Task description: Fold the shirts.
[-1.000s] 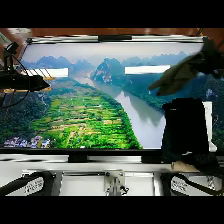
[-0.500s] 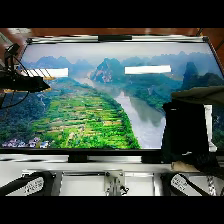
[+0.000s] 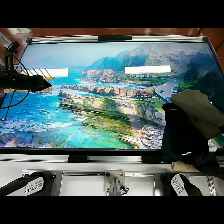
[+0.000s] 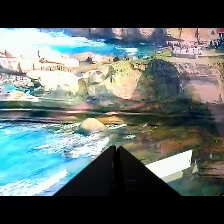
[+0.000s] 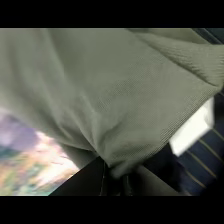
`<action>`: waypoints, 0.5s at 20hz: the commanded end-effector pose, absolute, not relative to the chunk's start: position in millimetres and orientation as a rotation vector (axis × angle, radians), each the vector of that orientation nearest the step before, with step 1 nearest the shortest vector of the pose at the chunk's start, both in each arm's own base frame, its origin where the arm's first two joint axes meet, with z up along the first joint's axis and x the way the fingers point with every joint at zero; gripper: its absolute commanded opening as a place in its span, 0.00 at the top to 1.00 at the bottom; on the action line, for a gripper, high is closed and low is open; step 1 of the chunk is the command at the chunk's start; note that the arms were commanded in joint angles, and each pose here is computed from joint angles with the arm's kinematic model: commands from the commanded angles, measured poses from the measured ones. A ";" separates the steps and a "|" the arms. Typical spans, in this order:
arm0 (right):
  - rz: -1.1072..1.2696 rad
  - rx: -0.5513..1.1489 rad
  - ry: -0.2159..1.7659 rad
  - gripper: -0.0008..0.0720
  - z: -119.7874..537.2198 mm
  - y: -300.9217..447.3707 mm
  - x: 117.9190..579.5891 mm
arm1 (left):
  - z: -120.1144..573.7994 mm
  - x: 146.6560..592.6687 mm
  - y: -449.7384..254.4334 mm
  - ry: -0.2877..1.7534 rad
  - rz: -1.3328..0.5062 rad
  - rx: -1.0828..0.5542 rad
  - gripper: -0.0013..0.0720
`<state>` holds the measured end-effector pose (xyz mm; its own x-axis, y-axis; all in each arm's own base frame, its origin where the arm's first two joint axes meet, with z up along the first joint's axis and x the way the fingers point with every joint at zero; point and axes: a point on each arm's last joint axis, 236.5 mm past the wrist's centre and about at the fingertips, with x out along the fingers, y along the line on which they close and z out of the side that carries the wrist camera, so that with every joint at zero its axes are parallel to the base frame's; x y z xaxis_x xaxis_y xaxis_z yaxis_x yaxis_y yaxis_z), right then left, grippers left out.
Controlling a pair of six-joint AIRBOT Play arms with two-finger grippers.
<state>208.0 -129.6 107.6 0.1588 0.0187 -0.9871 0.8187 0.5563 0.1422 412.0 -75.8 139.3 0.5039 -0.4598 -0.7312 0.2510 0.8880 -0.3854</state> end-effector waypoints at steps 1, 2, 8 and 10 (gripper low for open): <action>-0.798 0.878 1.518 0.89 73.4 -101.2 141.3 | 141.9 411.8 -77.5 0.941 -0.444 -0.238 0.94; -0.793 0.895 1.538 0.89 67.9 -96.7 139.2 | 142.0 412.0 -77.5 0.941 -0.443 -0.237 0.94; -0.832 0.856 1.596 0.36 56.2 -100.9 124.0 | 142.6 413.6 -77.0 0.934 -0.440 -0.237 0.94; -0.755 0.800 1.615 0.18 57.5 -100.1 125.1 | 142.8 414.0 -76.6 0.931 -0.441 -0.232 0.94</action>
<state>151.9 -118.2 56.2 -0.0331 0.0324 -0.9989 0.8620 0.5067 -0.0121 413.4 -76.7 142.5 0.5144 -0.4629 -0.7219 0.2618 0.8864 -0.3818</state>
